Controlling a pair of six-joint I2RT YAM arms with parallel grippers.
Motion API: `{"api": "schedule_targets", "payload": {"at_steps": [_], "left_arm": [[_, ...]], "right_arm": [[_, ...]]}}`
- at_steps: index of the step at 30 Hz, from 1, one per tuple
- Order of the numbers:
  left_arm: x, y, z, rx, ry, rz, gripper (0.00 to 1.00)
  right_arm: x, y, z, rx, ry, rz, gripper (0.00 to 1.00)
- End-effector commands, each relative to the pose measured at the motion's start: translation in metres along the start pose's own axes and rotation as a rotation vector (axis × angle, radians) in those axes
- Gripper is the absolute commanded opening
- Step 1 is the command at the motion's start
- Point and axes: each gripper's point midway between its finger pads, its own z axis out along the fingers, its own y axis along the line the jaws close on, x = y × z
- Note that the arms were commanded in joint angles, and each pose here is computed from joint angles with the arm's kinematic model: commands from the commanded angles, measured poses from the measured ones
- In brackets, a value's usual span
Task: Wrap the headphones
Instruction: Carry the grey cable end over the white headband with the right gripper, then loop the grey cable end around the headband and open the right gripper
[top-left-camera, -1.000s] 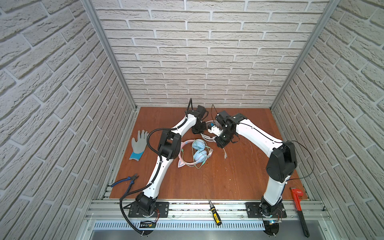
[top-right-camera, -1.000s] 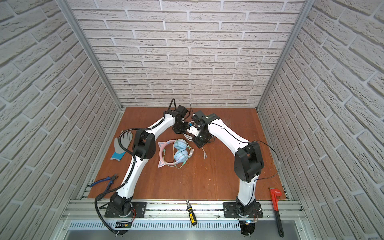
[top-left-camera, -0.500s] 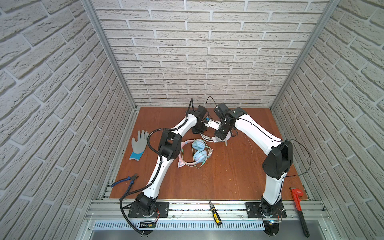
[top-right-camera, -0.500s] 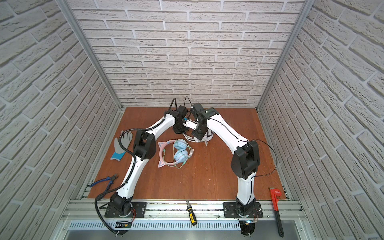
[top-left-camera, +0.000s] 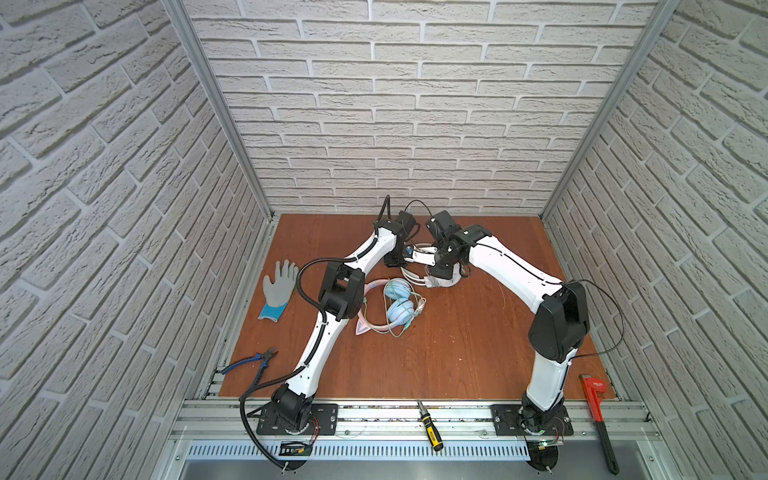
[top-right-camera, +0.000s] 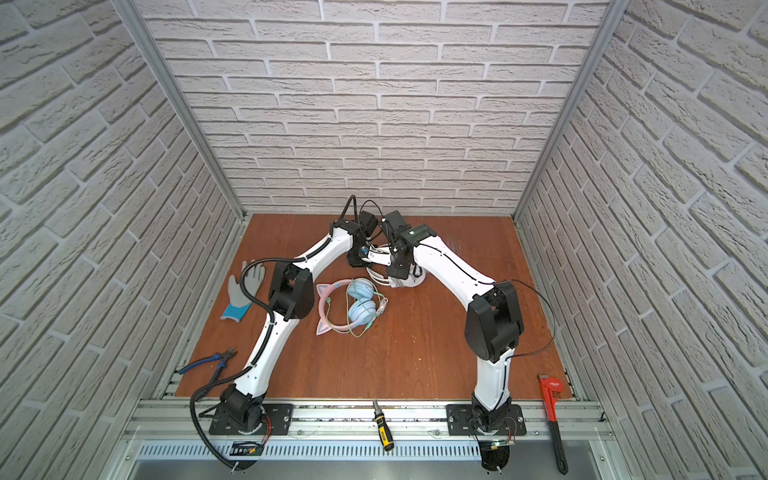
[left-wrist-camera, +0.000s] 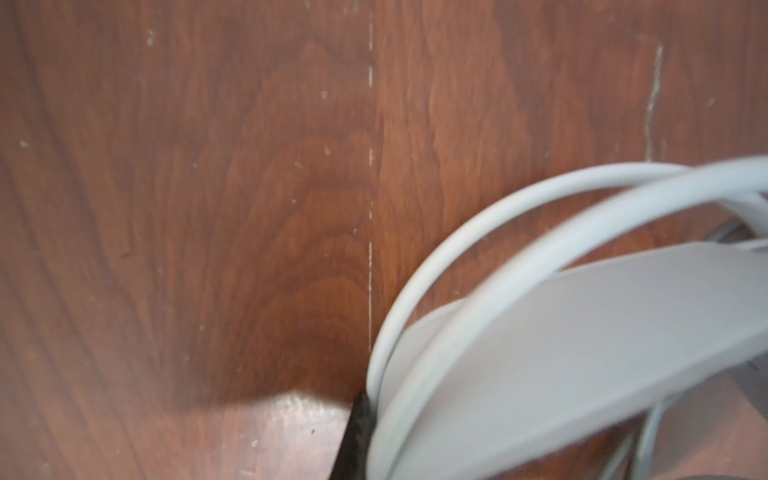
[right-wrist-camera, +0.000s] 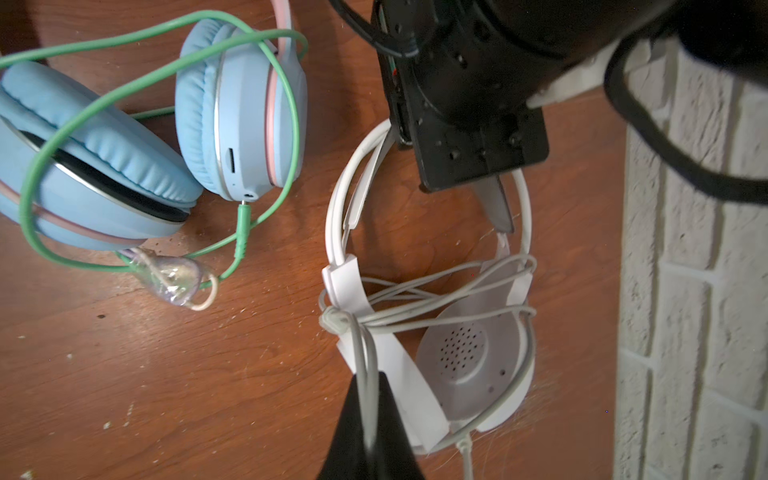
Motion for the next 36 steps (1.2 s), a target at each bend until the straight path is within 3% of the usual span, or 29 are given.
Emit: {"api": "schedule_targets", "payload": {"at_steps": [1,9,22,36], "left_arm": [[0.013,0.004,0.012,-0.028,0.055,0.023,0.0],[0.015,0.004,0.009,-0.029,0.06,0.045,0.0],[0.016,0.001,0.008,-0.018,0.066,0.052,0.0],[0.018,-0.002,0.003,0.003,0.075,0.057,0.0]], "right_arm": [[-0.025,-0.029,-0.024,0.164,-0.105,-0.117,0.05],[-0.027,-0.059,-0.004,0.307,-0.079,-0.192,0.05],[-0.031,-0.097,0.013,0.481,-0.179,-0.257,0.05],[0.003,-0.118,0.043,0.442,-0.257,-0.138,0.05]]}}
